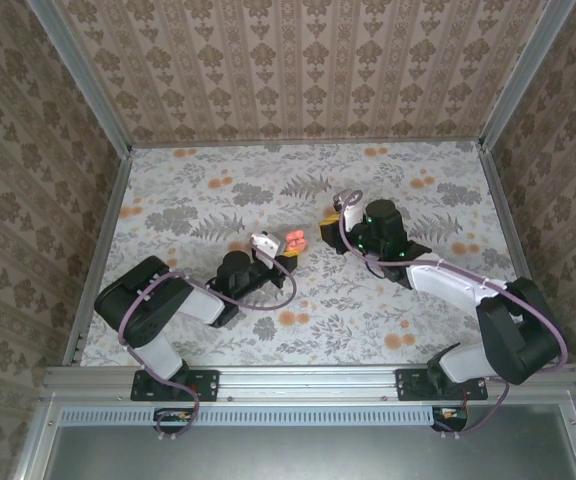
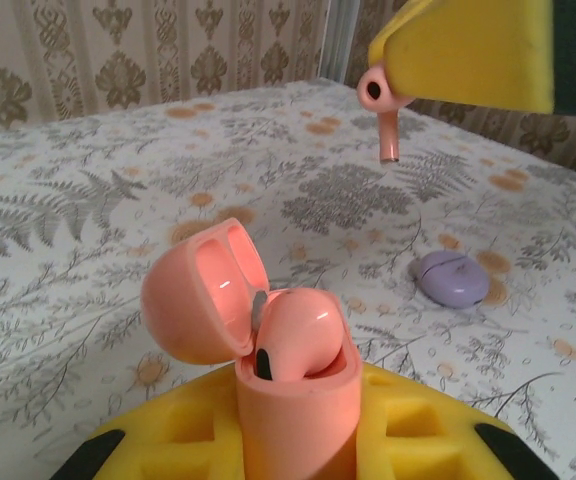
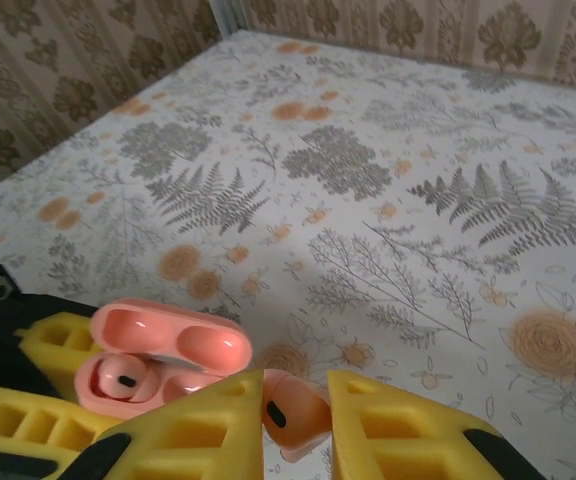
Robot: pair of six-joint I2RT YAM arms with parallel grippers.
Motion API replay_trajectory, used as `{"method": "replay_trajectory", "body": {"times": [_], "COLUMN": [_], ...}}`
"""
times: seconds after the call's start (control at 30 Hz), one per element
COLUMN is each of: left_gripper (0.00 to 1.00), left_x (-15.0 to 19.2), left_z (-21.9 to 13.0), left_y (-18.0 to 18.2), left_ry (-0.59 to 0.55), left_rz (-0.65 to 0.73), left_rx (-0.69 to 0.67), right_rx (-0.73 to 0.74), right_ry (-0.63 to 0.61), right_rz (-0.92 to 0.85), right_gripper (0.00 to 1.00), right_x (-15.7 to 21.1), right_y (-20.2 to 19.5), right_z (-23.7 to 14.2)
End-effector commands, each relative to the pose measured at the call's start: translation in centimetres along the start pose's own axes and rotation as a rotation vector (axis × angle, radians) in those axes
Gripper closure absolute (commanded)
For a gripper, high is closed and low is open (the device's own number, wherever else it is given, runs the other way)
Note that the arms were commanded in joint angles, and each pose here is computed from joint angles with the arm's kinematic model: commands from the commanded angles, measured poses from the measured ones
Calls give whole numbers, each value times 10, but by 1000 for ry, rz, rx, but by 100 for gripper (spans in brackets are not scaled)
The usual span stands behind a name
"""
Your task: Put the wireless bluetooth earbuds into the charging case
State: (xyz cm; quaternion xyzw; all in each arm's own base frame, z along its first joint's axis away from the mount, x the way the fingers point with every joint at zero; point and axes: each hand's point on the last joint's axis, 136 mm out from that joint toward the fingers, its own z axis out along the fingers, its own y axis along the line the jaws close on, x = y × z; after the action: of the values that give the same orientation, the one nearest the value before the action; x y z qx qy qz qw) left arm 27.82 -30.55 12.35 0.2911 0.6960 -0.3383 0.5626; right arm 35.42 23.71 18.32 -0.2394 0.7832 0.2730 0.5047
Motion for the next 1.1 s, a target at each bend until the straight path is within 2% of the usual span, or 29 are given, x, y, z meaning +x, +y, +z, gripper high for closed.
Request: {"method": "replay_trajectory", "body": {"times": [0.0,0.33,1.07], "left_gripper": [88,88,87], "left_x": [-30,-53,-80], "left_z": [3,4,-4], "left_y": [-15,-27,-37], "left_ry": [-91,-147,-211], "left_rz": [9,31,65], "left_rx": [73,131,174], "right_rx": [-77,-170,-188], "right_ry": [-123,-162,-157], "right_rz": [-61,-89,-105], "right_gripper": [80,80,80], "right_x": [-30,-39,-38], "right_y": [17,34,36], "right_z": [-12,-18,-14]}}
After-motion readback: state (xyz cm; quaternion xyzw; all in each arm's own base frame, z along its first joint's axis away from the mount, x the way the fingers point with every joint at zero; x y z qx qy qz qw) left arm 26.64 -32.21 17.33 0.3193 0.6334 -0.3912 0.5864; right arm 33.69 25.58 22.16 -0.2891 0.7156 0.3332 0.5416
